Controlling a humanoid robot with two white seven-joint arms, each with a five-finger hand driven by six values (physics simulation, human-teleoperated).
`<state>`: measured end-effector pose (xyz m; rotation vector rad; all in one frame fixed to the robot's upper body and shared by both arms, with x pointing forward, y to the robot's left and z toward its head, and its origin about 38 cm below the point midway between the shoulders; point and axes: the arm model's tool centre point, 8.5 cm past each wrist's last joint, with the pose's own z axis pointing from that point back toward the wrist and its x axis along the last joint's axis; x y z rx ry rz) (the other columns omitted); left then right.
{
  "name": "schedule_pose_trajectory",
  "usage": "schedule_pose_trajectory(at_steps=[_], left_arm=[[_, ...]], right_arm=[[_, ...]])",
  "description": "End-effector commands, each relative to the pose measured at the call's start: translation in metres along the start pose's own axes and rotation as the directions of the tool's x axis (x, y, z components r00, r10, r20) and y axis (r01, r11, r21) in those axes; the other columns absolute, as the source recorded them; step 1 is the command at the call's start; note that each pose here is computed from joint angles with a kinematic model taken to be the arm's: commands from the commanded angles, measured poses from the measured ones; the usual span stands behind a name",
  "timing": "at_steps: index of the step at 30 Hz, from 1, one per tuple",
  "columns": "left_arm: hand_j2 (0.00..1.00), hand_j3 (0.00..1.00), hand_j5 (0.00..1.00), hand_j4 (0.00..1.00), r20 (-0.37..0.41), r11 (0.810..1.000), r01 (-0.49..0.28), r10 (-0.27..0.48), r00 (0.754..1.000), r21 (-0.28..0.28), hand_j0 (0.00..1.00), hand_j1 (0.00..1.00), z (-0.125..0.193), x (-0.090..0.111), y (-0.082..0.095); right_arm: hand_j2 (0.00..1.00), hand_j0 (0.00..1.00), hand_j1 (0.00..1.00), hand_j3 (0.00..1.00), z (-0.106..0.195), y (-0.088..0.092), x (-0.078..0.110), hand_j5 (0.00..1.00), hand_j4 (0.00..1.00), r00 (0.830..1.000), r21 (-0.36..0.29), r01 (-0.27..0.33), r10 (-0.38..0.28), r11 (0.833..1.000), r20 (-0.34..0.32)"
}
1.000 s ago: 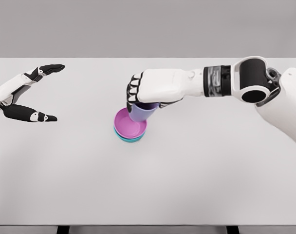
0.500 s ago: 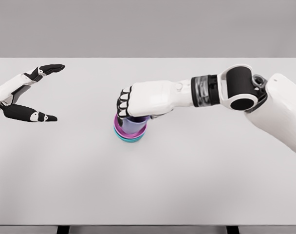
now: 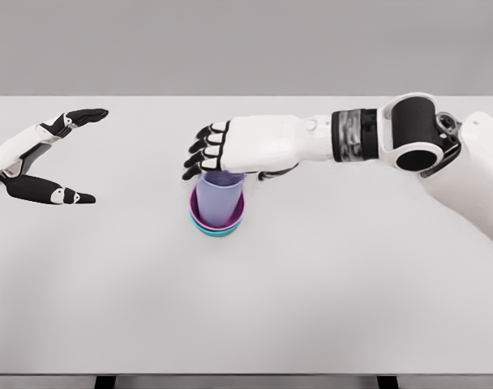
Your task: Stacking bowl and cup with both arms
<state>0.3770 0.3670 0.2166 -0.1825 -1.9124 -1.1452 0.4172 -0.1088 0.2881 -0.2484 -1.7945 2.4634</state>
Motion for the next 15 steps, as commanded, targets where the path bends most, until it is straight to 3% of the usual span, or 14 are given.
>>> schedule_pose_trajectory(at_steps=[1, 3, 4, 6, 9, 11, 13, 15], left_arm=[[1.0, 1.0, 1.0, 1.0, 0.002, 1.0, -0.006, 0.006, 1.0, 0.005, 1.0, 1.0, 0.0, 0.0, 0.001], [1.0, 1.0, 1.0, 1.0, 0.002, 1.0, -0.006, 0.006, 1.0, 0.005, 1.0, 1.0, 0.0, 0.0, 0.001], [1.0, 1.0, 1.0, 1.0, 0.001, 1.0, -0.005, 0.005, 1.0, 0.004, 1.0, 1.0, 0.0, 0.0, 0.001], [1.0, 1.0, 1.0, 1.0, 0.002, 1.0, -0.006, 0.006, 1.0, 0.005, 1.0, 1.0, 0.0, 0.0, 0.001], [1.0, 1.0, 1.0, 1.0, 0.003, 1.0, -0.007, 0.007, 1.0, 0.006, 1.0, 1.0, 0.0, 0.0, 0.001], [1.0, 1.0, 1.0, 1.0, 0.002, 1.0, -0.008, 0.008, 1.0, 0.005, 1.0, 1.0, 0.001, 0.0, 0.0], [1.0, 1.0, 1.0, 1.0, -0.003, 1.0, -0.006, 0.006, 1.0, 0.001, 1.0, 1.0, 0.001, -0.001, -0.001], [1.0, 1.0, 1.0, 1.0, -0.001, 1.0, -0.011, 0.011, 1.0, 0.012, 1.0, 1.0, 0.003, 0.0, 0.001]], right_arm=[[1.0, 1.0, 1.0, 1.0, 0.043, -0.022, -0.021, 1.0, 1.0, 0.996, -0.08, 0.005, -0.013, 0.997, -0.092], [1.0, 1.0, 1.0, 1.0, 0.096, -0.033, -0.035, 1.0, 1.0, 0.983, -0.141, 0.025, -0.05, 0.99, -0.175], [1.0, 1.0, 1.0, 1.0, 0.114, -0.025, -0.04, 1.0, 1.0, 0.974, -0.135, 0.042, -0.071, 0.99, -0.216], [1.0, 1.0, 1.0, 1.0, 0.16, 0.014, -0.049, 1.0, 1.0, 0.932, -0.115, 0.125, -0.156, 0.985, -0.327], [1.0, 1.0, 1.0, 1.0, 0.221, 0.069, -0.065, 1.0, 1.0, 0.832, -0.09, 0.265, -0.275, 0.96, -0.482], [1.0, 1.0, 1.0, 1.0, 0.237, 0.083, -0.069, 1.0, 1.0, 0.798, -0.089, 0.304, -0.305, 0.948, -0.519], [1.0, 1.0, 1.0, 1.0, 0.241, 0.097, -0.07, 1.0, 1.0, 0.779, -0.09, 0.337, -0.331, 0.937, -0.532], [1.0, 1.0, 1.0, 1.0, 0.243, 0.099, -0.07, 1.0, 1.0, 0.774, -0.091, 0.344, -0.337, 0.935, -0.536]])
